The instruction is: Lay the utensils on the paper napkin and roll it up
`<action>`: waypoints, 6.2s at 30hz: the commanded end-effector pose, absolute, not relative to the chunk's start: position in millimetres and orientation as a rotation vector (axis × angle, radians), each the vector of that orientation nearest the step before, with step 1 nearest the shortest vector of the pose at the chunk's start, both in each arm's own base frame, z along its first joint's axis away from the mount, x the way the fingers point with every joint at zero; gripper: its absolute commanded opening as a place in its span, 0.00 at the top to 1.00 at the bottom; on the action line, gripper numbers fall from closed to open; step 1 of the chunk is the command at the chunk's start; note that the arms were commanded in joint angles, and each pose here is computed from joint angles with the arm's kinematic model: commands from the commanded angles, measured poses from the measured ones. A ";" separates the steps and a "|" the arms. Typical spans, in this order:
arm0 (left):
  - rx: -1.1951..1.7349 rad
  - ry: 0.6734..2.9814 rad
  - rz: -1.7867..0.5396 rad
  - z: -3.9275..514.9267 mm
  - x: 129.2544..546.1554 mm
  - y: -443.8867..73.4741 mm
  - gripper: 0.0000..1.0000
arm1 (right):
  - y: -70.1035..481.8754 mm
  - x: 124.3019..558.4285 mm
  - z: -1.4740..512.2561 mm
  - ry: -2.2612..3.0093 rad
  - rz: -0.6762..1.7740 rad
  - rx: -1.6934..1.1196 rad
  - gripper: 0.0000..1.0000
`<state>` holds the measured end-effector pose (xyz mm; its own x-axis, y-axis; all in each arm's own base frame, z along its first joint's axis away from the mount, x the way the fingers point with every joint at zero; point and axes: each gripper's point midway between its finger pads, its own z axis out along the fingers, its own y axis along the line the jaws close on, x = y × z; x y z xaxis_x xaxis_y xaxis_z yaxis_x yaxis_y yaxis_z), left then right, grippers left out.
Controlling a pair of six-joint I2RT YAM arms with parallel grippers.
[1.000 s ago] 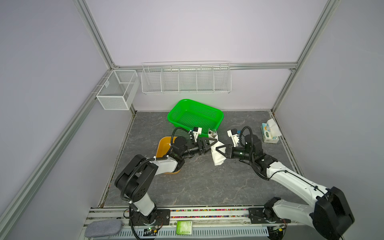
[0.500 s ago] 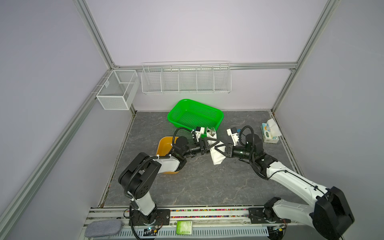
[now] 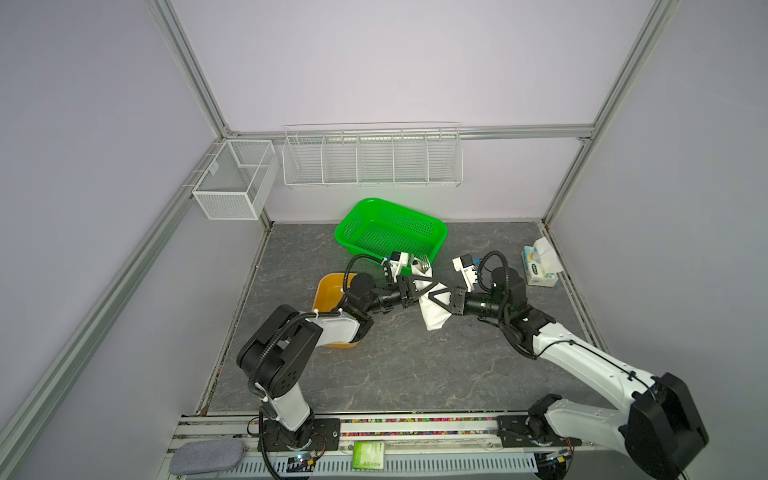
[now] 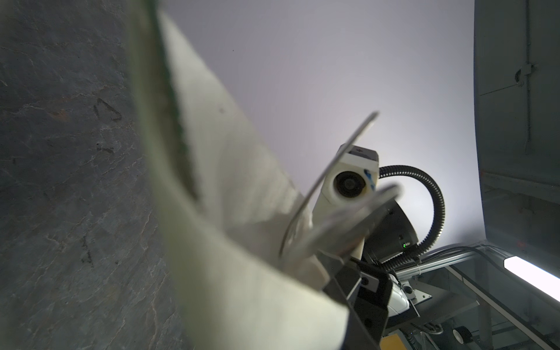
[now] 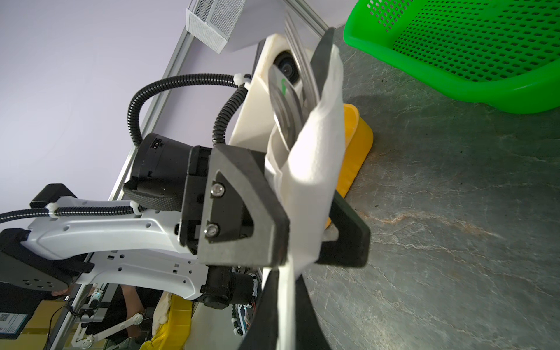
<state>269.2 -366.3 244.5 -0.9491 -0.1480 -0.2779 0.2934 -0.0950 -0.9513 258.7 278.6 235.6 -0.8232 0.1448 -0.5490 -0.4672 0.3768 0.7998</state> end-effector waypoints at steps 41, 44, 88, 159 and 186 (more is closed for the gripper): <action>0.225 1.668 -2.139 304.7 270.5 -361.5 0.96 | 270.8 245.9 235.9 2.123 1.488 -0.283 0.25; 0.226 1.660 -2.141 307.9 269.7 -360.7 0.96 | 275.2 241.7 237.0 2.119 1.537 -0.312 0.23; 0.267 1.667 -2.173 312.3 262.9 -361.8 0.58 | 279.6 235.7 269.2 1.981 1.625 -0.376 0.88; 0.350 1.525 -2.121 367.0 250.4 -348.8 1.00 | 258.9 231.3 289.3 1.943 1.512 -0.337 0.78; 0.242 1.736 -1.835 330.5 278.4 -338.5 1.00 | 198.6 220.1 352.3 1.854 1.120 -0.250 0.35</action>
